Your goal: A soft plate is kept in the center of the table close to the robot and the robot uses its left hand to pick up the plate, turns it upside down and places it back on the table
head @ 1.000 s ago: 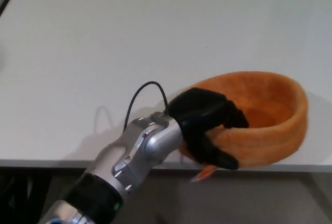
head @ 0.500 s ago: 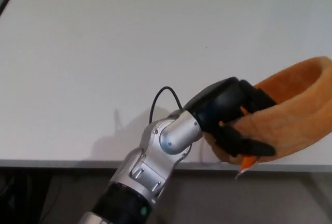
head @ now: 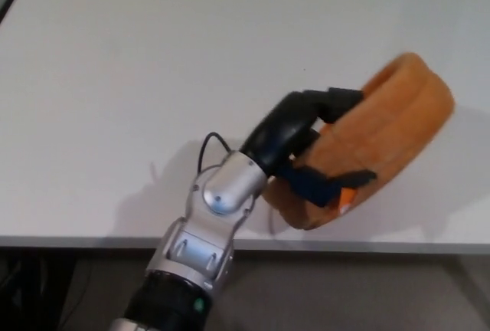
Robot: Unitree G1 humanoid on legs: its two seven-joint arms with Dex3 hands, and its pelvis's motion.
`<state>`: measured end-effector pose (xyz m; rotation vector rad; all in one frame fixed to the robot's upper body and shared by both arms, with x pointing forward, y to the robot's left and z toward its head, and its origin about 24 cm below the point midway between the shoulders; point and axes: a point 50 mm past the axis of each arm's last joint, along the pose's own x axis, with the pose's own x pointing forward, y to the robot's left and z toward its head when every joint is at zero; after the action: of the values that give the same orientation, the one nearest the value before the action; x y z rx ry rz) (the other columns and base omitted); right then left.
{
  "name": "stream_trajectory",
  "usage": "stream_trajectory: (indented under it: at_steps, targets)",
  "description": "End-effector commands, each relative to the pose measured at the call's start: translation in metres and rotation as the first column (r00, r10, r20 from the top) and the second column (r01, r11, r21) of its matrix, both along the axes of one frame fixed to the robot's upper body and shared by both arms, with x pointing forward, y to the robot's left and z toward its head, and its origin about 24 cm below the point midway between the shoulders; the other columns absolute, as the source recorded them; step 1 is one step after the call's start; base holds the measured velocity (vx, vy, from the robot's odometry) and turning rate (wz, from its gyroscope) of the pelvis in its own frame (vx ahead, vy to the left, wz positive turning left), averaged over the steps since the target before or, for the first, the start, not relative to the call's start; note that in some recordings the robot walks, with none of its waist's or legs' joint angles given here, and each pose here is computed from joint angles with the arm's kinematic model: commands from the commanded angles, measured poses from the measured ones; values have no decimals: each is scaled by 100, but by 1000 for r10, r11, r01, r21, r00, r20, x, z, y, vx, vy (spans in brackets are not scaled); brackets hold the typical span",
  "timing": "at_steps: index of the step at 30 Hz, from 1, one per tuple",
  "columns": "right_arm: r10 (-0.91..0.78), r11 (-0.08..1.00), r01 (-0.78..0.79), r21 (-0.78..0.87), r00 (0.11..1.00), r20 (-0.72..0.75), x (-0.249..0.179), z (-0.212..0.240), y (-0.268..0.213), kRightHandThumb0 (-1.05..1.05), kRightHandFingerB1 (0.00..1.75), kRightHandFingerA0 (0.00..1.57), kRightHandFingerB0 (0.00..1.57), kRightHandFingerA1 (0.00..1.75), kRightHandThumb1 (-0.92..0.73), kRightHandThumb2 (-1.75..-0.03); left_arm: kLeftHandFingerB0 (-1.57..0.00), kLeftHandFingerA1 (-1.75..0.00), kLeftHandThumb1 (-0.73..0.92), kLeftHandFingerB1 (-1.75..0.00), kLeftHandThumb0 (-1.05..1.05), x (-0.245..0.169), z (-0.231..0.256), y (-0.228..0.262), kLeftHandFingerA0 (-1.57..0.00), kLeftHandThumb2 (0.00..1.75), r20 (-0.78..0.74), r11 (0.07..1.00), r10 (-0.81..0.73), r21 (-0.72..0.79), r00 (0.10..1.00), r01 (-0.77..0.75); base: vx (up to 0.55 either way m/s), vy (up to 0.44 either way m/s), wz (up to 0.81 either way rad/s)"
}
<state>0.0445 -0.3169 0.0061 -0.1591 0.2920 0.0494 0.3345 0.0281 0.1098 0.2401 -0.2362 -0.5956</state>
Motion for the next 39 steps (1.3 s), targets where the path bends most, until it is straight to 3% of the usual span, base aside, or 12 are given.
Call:
stream_trajectory:
  at_steps: [1,2,5,9,10,11,12,19,32,35,36,39]
  targets:
    - [-49,999,47,-19,994,-101,-21,0,-12,-61,30,34,12,56,-88,-67,-146,-148,19,-144,-49,-9,-62,124,-157,105,-725,-568,-125,-507,677,-648,0,0,0]
    - [-49,999,47,-19,993,-106,-22,0,-12,-60,31,34,11,56,-89,-66,-99,-148,18,-158,-72,-11,-66,127,-157,110,-745,-562,-114,-497,657,-661,0,0,0]
    - [-45,999,43,-21,993,-111,-20,0,-10,-60,31,33,11,56,-89,-66,-99,-150,20,-162,-75,-11,-72,135,-157,112,-775,-562,-102,-472,623,-679,0,0,0]
    - [-52,999,51,-5,992,-117,-21,-1,-11,-60,31,35,13,56,-88,-66,-72,-157,30,-158,-71,-18,-90,143,-157,117,-824,-632,-139,-353,549,-689,0,0,0]
    - [-54,998,55,3,992,-111,-21,-1,-11,-62,43,31,6,61,-70,-99,-78,-161,31,-171,-72,-18,-94,143,-157,117,-830,-640,-145,-337,539,-691,0,0,0]
    - [-55,998,56,5,992,-109,-21,-2,-11,-62,43,31,6,61,-70,-99,-78,-161,31,-171,-72,-18,-95,143,-157,117,-831,-642,-147,-332,536,-691,0,0,0]
    - [-52,999,52,-7,993,-105,-21,0,-11,-59,31,34,11,56,-88,-66,-88,-165,35,-173,-74,-22,-102,143,-157,119,-849,-641,-149,-308,507,-703,0,0,0]
    - [-42,999,42,-5,995,-90,-16,3,-10,-59,32,35,12,60,-88,-66,-125,-168,39,-162,-76,-26,-112,147,-157,116,-890,-623,-111,-284,442,-729,0,0,0]
    - [-20,1000,18,-18,996,-83,-10,9,-12,-61,32,34,12,58,-88,-66,-117,-170,34,-175,-77,-26,-111,156,-157,115,-917,-633,-88,-250,388,-733,0,0,0]
    - [-26,1000,25,-8,997,-77,-8,8,-13,-60,31,36,13,57,-87,-66,-127,-175,43,-175,-78,-23,-110,156,-157,117,-939,-601,-79,-224,336,-767,0,0,0]
    - [-27,1000,27,-8,997,-79,-8,8,-13,-60,30,36,13,54,-86,-65,-144,-162,73,-156,-66,-22,-111,156,-157,138,-953,-590,-90,-184,290,-786,0,0,0]
    - [-18,1000,18,-13,998,-63,-8,8,-15,-61,29,35,13,54,-86,-66,-128,-163,82,-150,-65,-23,-117,153,-157,142,-974,-525,-122,-99,189,-845,0,0,0]
